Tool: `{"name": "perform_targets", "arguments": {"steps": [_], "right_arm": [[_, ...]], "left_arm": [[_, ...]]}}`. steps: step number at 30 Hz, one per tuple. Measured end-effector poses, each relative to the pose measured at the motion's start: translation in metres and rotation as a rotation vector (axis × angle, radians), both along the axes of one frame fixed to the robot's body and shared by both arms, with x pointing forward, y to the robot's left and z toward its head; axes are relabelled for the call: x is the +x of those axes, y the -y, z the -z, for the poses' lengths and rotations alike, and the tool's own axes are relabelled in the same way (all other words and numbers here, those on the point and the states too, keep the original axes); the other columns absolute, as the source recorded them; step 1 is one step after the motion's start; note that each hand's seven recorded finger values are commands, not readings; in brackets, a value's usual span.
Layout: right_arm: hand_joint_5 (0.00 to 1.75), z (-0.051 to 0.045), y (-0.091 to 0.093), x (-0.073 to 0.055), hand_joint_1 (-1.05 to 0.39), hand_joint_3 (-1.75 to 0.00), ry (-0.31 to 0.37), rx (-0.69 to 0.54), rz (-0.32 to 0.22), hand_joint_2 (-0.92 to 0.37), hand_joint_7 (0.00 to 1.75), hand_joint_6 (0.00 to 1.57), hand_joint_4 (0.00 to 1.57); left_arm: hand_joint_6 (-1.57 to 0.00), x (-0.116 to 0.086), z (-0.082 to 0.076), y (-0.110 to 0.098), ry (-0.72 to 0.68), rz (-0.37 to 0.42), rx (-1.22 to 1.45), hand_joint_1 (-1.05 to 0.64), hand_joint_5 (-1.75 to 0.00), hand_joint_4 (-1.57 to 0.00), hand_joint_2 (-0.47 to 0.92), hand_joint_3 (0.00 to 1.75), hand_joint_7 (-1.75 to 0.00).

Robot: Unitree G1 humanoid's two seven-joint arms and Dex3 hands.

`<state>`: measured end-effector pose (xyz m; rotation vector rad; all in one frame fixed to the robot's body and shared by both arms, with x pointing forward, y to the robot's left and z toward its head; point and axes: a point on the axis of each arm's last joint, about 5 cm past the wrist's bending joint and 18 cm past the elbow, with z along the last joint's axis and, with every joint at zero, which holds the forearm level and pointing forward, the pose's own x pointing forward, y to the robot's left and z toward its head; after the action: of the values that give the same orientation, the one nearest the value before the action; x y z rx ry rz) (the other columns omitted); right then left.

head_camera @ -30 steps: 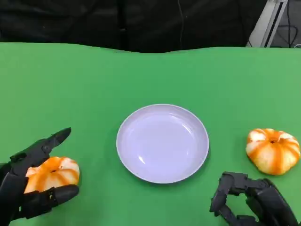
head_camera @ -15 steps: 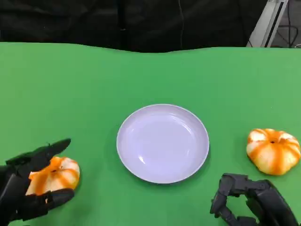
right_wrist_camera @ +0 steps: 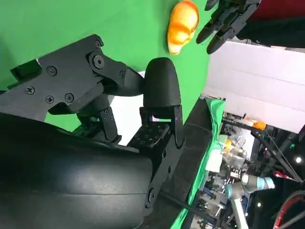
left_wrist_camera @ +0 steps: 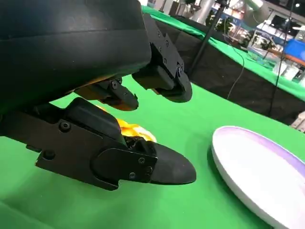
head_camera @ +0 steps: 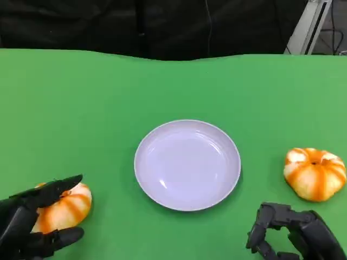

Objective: Grasp the bread from the table and place it into the plate.

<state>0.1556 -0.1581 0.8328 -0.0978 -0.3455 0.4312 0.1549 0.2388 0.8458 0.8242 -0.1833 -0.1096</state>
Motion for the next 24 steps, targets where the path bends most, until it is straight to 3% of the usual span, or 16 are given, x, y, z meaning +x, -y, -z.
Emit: {"name": "perform_targets", "arguments": {"steps": [19,24], "right_arm": [[1.57,-0.0026,-0.001,0.001,-0.23,-0.88,0.017,-0.004,-0.002,-0.64,1.31,0.80,0.80],[1.58,-0.0046,-0.001,0.001,-0.23,-0.90,0.028,-0.003,-0.002,-0.62,1.31,0.80,0.81]], "left_arm": [[-0.57,0.008,0.000,-0.002,-0.177,-0.049,0.092,-0.83,0.00,-0.56,0.92,0.36,0.00],[-0.57,0.011,0.001,0.001,-0.197,-0.062,0.107,-0.74,0.00,-0.57,0.92,0.27,0.00]]}}
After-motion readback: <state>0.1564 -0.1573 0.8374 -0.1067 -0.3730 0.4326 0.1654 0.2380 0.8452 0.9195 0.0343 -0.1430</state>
